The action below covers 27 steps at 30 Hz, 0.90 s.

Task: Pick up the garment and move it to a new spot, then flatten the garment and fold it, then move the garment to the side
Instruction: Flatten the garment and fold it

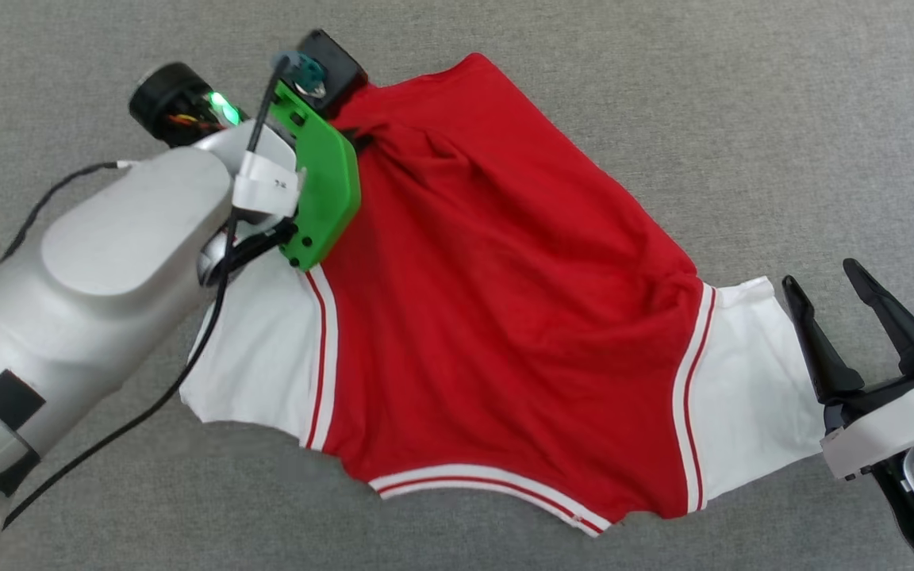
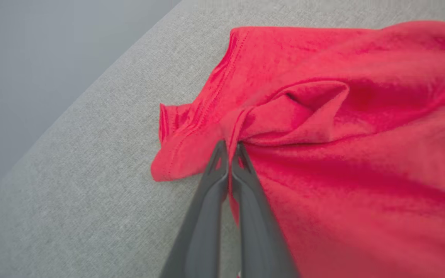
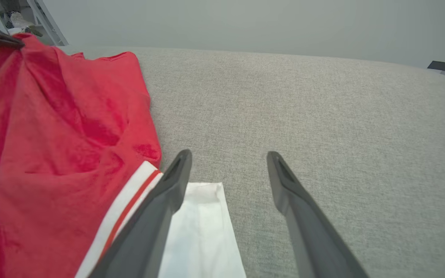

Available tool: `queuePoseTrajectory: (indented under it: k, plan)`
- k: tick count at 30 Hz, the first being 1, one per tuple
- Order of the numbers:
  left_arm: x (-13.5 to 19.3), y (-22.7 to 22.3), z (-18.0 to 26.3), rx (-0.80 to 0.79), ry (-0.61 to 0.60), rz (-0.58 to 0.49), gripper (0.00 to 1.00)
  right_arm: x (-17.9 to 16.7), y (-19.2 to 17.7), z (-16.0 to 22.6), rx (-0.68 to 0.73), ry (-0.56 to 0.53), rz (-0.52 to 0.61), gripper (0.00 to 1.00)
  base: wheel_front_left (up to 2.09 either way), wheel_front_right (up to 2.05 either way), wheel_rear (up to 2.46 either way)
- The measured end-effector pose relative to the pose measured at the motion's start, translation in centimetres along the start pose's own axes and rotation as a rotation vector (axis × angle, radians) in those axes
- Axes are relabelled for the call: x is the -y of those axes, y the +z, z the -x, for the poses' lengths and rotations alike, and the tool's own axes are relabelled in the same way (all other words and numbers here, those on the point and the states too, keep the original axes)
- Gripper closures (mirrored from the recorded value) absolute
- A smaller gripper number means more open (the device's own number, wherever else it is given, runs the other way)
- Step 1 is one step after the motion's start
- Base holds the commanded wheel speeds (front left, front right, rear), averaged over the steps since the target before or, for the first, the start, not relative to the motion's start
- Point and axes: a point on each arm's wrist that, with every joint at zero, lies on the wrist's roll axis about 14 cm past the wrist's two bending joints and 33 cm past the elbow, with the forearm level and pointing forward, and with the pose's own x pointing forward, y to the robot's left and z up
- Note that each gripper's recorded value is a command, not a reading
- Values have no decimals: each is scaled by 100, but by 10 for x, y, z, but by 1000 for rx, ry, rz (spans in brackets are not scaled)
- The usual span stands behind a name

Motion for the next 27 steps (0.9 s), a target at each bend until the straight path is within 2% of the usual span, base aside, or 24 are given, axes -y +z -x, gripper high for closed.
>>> queuePoseTrajectory:
  k: [3,7,11,12,13,16,22,25,27]
  plan:
    - [-17,-1,-5,7,46,-7,100,4,-2,3,-4,-15,-1,0,0,0,0]
    - [-31,-23,-16,-28,93,13,100,7,-4,4,-3,-29,6,0,0,0,0]
    - [-12,-56,-27,-82,64,76,98,11,-5,8,-7,-46,5,0,0,0,0]
    - [-13,-55,-26,-71,71,77,32,12,-5,9,-5,-48,6,0,0,0,0]
    - [-16,-51,-25,-44,83,74,0,12,-3,10,1,-50,7,0,0,0,0]
    - [-23,-43,-17,65,124,67,0,13,6,12,23,-48,16,0,0,0,0]
    - [-44,3,26,363,308,78,0,19,36,20,65,-37,90,0,0,0,0]
    - [-53,32,63,497,421,115,0,17,53,24,58,-4,160,0,0,0,0]
    - [-56,49,92,584,495,88,0,13,69,25,74,27,215,0,0,0,0]
